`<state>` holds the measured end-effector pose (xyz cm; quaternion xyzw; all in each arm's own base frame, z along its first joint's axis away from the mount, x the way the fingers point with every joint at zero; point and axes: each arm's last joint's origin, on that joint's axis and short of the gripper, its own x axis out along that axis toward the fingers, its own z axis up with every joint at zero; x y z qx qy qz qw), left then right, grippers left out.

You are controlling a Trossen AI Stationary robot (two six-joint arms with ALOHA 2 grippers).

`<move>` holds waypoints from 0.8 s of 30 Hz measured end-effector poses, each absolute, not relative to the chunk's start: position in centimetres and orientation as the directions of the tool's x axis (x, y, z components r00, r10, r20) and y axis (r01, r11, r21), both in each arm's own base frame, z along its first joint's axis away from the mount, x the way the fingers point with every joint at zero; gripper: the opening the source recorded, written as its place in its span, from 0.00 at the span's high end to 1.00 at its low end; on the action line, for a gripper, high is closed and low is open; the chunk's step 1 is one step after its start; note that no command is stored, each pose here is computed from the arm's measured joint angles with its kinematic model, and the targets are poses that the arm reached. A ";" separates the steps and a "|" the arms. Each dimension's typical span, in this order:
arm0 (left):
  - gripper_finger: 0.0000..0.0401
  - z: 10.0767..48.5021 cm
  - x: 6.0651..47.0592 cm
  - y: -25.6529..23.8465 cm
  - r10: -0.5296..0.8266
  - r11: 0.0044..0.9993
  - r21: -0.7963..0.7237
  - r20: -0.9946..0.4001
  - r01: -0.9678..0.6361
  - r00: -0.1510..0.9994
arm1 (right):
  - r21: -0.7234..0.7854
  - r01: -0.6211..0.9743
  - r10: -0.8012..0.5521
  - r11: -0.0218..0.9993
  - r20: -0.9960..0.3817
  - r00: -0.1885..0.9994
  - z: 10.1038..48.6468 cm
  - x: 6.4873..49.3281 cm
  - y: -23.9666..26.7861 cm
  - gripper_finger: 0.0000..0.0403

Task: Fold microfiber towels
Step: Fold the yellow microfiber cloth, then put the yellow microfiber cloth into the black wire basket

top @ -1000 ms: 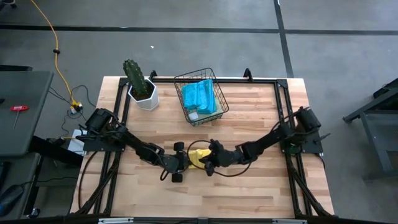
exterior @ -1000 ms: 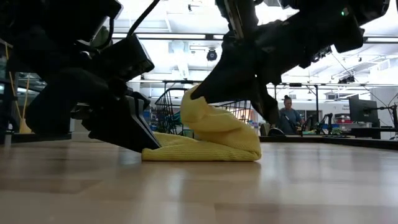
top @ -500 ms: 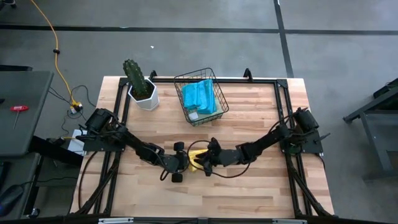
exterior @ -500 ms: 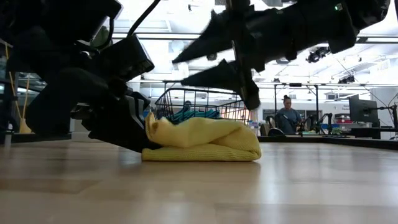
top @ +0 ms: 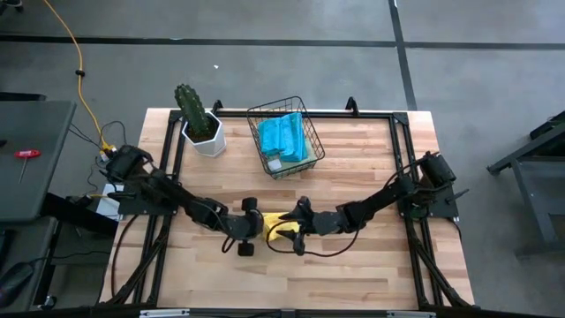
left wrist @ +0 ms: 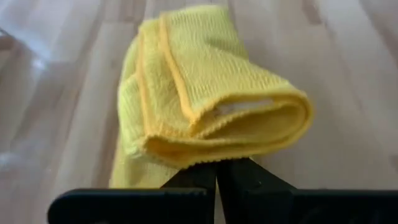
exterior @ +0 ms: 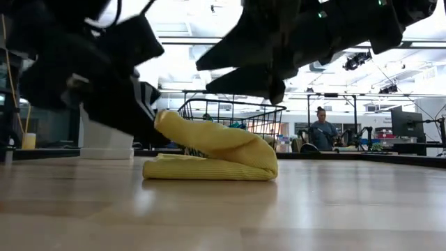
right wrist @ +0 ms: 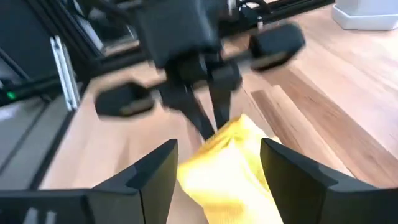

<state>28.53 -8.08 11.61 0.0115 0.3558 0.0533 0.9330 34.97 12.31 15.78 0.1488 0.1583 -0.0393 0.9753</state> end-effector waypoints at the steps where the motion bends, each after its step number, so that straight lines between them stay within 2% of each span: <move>1: 1.00 12.1 28.4 -8.0 0.109 0.994 0.060 -0.660 -0.093 0.743 | 0.261 0.121 -0.030 0.958 -0.328 0.944 15.7 34.9 12.3 0.45; 11: 1.00 15.0 27.3 -7.9 0.103 0.994 0.050 -0.635 -0.092 0.766 | 0.181 0.170 -0.082 0.969 -0.415 0.906 14.8 34.5 12.1 0.49; 17: 1.00 16.3 26.1 -7.8 0.174 0.984 0.077 -0.639 -0.163 0.749 | 0.170 0.176 -0.090 0.970 -0.425 0.901 14.7 34.5 12.0 0.49; 24: 1.00 17.8 26.4 -8.2 0.258 0.961 0.046 -0.504 -0.272 0.824 | 0.150 0.185 -0.098 0.971 -0.457 0.884 14.4 34.3 11.9 0.49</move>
